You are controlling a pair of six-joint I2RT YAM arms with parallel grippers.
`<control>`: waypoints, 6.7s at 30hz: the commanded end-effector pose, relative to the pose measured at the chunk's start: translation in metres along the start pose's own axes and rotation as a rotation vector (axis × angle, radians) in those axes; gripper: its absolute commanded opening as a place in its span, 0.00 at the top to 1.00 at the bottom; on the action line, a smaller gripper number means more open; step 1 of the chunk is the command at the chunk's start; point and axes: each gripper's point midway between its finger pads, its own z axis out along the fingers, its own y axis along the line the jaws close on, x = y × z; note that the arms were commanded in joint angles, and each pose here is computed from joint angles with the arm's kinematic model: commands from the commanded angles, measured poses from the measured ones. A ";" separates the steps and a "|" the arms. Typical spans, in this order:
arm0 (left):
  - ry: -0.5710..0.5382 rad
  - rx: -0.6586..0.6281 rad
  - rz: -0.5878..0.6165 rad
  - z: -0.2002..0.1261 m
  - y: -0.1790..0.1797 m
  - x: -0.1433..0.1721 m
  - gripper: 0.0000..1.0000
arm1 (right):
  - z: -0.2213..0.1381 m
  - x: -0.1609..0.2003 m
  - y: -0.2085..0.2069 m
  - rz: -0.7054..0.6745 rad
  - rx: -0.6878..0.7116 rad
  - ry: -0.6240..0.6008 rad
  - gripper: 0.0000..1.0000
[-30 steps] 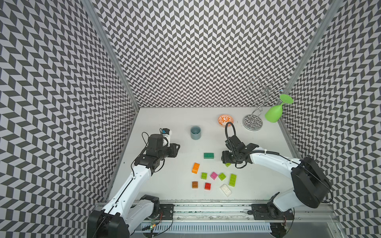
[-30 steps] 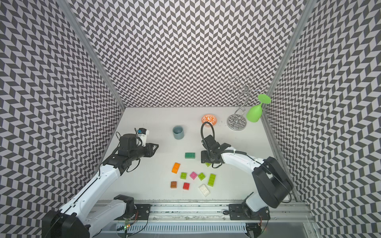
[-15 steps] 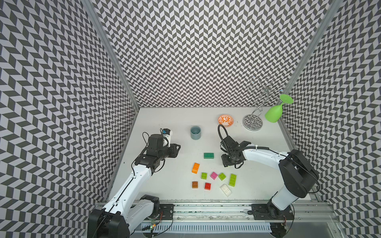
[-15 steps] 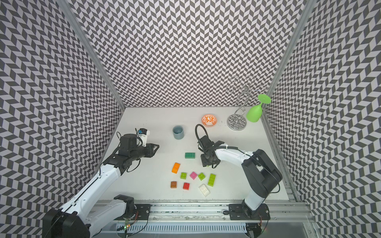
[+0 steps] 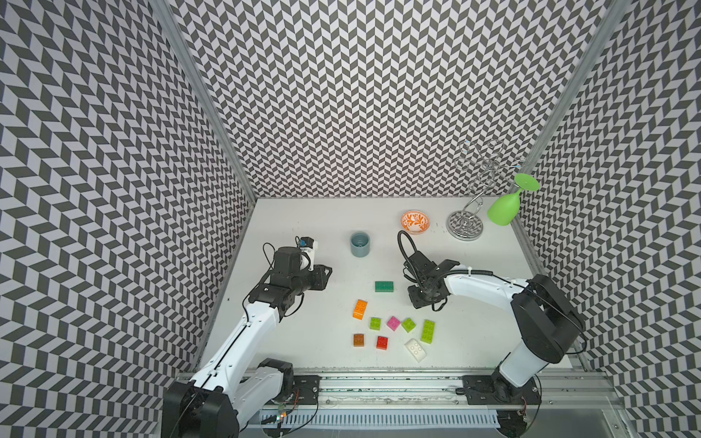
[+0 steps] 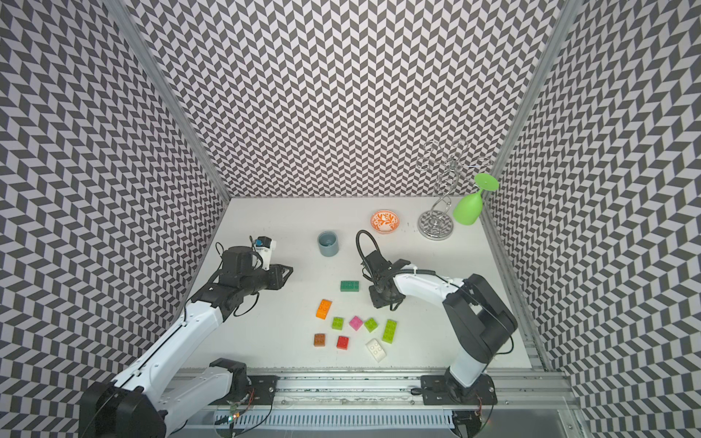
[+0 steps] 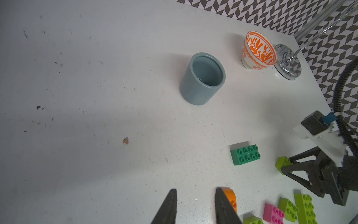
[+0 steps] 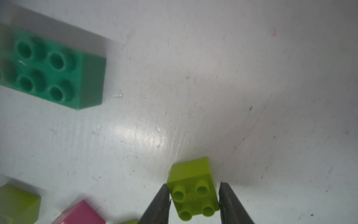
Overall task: Assemble the letter s with lego
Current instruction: Pick up the lego brick from the center of the board, then assemble the lego brick with the lego brick, then pick up the lego brick from the center of the board.
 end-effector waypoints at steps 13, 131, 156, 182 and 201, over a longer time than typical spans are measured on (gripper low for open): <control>-0.016 0.003 0.002 0.000 0.000 -0.003 0.65 | -0.040 -0.034 0.016 0.043 -0.014 -0.115 0.77; -0.061 -0.004 0.007 -0.011 -0.003 -0.008 0.62 | 0.008 -0.070 0.059 0.296 0.084 0.021 0.55; -0.036 -0.040 0.030 -0.006 -0.007 -0.002 0.62 | -0.137 -0.081 0.010 0.288 -0.091 -0.387 0.49; 0.323 0.066 0.069 0.032 -0.166 0.146 0.58 | -0.136 -0.011 -0.069 0.400 -0.125 -0.473 0.44; 0.452 -0.128 0.173 0.058 -0.149 0.167 0.42 | -0.129 -0.008 -0.069 0.381 -0.128 -0.451 0.39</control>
